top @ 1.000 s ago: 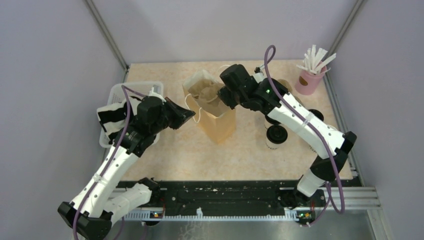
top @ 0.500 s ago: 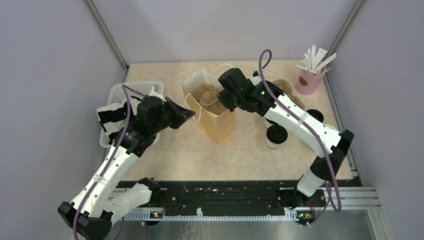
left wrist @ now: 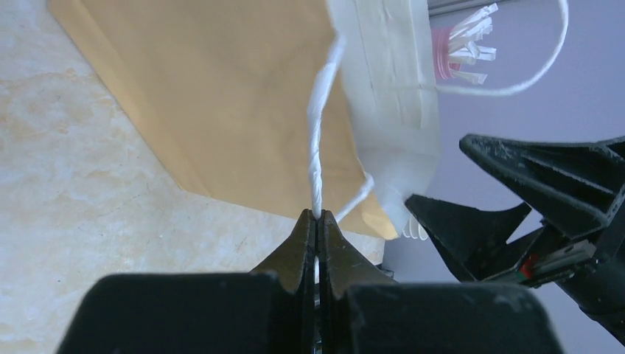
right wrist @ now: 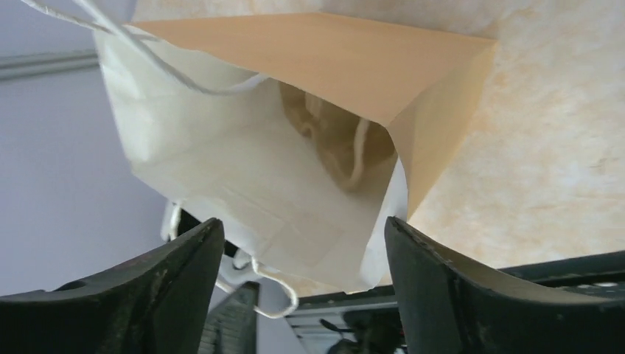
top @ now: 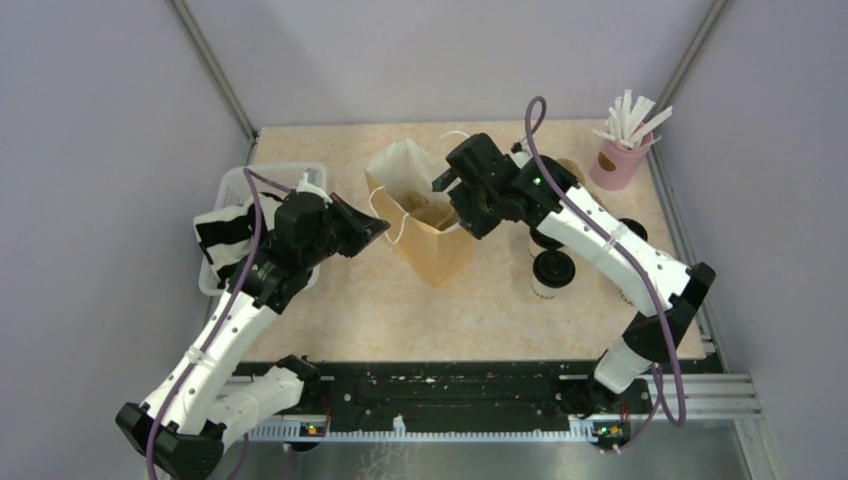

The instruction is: Pack the takeout coffee

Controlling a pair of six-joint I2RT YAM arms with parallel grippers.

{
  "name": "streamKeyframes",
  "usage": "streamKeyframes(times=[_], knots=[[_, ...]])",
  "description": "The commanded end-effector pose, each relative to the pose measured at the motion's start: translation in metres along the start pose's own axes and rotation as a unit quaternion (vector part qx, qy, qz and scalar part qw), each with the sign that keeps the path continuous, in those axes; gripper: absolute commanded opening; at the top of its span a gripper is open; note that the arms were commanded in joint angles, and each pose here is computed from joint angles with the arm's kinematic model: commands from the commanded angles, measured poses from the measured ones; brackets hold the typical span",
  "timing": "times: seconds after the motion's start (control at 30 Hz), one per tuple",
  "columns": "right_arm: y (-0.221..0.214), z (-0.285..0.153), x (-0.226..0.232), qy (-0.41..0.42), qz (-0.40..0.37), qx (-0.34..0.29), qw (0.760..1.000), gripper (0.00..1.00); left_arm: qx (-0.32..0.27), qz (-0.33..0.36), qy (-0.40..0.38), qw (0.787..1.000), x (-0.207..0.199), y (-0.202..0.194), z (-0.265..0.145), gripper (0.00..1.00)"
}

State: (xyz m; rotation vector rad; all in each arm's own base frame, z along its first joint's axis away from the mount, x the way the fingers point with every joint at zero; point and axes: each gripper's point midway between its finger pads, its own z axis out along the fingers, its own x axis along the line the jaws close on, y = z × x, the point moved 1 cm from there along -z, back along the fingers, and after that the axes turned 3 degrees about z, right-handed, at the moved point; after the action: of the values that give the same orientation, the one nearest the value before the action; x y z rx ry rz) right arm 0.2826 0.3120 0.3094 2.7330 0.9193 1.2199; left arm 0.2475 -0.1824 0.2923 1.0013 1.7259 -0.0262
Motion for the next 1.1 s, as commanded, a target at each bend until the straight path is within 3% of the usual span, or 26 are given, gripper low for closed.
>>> streamKeyframes(times=[0.0,0.23,0.4,0.5,0.73,0.87,1.07], knots=[[0.020,-0.063,-0.031,-0.005,-0.085,0.042,0.996,0.84,-0.032,0.017,-0.013,0.999,-0.010,0.015,-0.002,0.00],[0.036,-0.110,-0.036,0.078,-0.155,0.055,0.983,0.85,-0.033,0.019,-0.007,0.999,-0.008,0.015,-0.001,0.00],[0.046,-0.125,-0.011,0.188,-0.313,0.031,0.930,0.93,-0.026,0.042,-0.015,0.999,-0.017,0.018,0.001,0.00],[0.055,-0.114,-0.015,0.184,-0.365,0.031,0.912,0.98,-0.016,0.058,-0.023,0.998,-0.020,0.016,0.002,0.00],[0.080,-0.082,-0.043,0.127,-0.482,0.045,0.866,0.99,-0.028,0.134,-0.026,0.990,-0.029,0.028,-0.001,0.07],[0.069,-0.077,-0.045,0.153,-0.514,0.084,0.840,0.99,-0.023,0.181,-0.016,0.983,-0.033,0.034,0.003,0.08],[0.065,-0.070,-0.047,0.167,-0.498,0.106,0.844,0.99,0.011,0.255,0.018,0.967,-0.033,0.044,0.023,0.04]])
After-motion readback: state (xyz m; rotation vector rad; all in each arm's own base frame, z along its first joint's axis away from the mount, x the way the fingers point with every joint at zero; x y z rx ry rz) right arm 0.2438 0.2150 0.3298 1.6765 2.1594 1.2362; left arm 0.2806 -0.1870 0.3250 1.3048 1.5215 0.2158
